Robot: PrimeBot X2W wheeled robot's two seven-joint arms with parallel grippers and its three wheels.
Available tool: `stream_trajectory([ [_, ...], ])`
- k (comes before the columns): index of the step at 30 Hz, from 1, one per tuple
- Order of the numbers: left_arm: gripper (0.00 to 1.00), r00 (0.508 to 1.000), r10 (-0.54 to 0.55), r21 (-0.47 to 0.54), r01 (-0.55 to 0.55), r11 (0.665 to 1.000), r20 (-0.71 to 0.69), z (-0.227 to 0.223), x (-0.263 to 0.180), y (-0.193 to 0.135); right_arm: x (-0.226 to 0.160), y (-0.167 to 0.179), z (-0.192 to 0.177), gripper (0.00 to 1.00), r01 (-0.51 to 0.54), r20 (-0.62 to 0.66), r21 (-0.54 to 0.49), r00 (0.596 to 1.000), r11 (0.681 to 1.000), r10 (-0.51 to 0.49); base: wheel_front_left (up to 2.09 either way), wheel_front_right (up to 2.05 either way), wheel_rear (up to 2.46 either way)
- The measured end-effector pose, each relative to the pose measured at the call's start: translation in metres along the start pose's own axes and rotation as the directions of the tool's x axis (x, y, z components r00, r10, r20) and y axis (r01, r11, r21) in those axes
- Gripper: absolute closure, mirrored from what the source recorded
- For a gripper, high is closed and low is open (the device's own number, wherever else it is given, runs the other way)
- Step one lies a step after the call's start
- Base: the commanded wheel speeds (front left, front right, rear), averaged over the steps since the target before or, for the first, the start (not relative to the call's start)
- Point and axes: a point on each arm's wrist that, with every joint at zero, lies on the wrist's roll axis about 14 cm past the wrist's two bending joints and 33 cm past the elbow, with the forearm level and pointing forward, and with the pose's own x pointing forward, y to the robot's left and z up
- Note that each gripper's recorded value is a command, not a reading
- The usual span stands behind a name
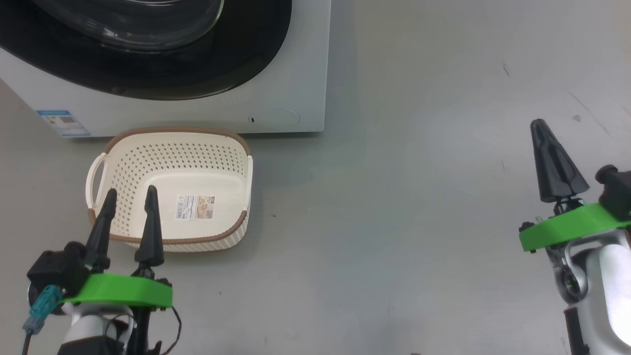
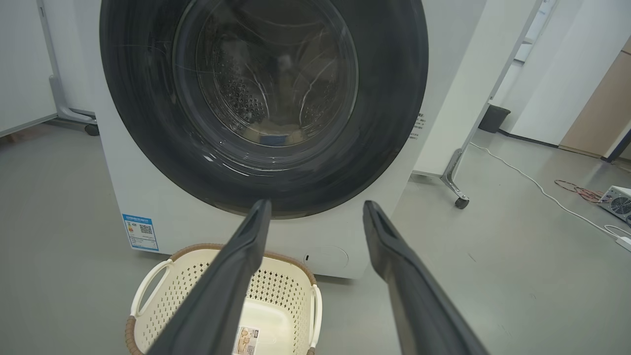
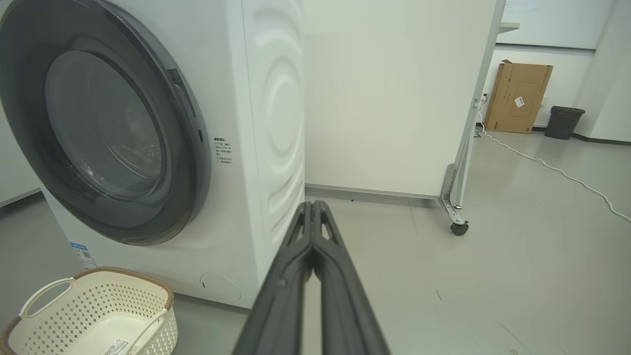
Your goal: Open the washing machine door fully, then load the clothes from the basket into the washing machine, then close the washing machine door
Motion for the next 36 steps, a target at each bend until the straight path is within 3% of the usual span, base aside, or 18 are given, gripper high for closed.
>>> stream_trajectory([
  [8,0.00,1.000,0.001,0.005,-0.001,1.000,-0.015,-0.004,-0.008,-0.001,-0.020,-0.023,-0.004,1.00,0.091,-0.015,0.025,0.996,0.995,-0.091,0.00,0.00,0.00],
  [9,0.00,1.000,0.002,0.005,-0.002,1.000,-0.016,-0.004,-0.008,-0.001,-0.023,-0.026,-0.006,0.87,0.104,-0.021,0.039,0.994,0.994,-0.103,0.00,0.00,0.00],
  [10,0.00,1.000,0.003,0.007,-0.003,1.000,-0.015,-0.003,-0.009,0.000,-0.025,-0.029,-0.007,0.61,0.114,-0.027,0.048,0.993,0.992,-0.113,0.00,0.00,0.00],
  [11,0.00,1.000,0.003,0.011,-0.003,1.000,-0.014,-0.003,-0.010,0.000,-0.028,-0.030,-0.009,0.29,0.120,-0.032,0.049,0.992,0.992,-0.119,0.00,0.00,0.00],
  [12,0.00,1.000,0.003,0.015,-0.003,1.000,-0.014,-0.003,-0.010,0.000,-0.030,-0.032,-0.010,0.06,0.127,-0.035,0.060,0.992,0.990,-0.125,0.00,0.00,0.00],
  [13,0.00,1.000,0.003,0.015,-0.003,1.000,-0.015,-0.003,-0.011,0.000,-0.031,-0.033,-0.011,0.00,0.133,-0.036,0.069,0.991,0.989,-0.130,0.00,0.00,0.00],
  [36,0.00,0.998,0.052,-0.019,-0.053,0.998,-0.024,-0.006,-0.017,0.007,-0.038,-0.037,-0.008,0.00,0.152,-0.036,0.091,0.988,0.984,-0.149,0.00,0.00,0.00],
])
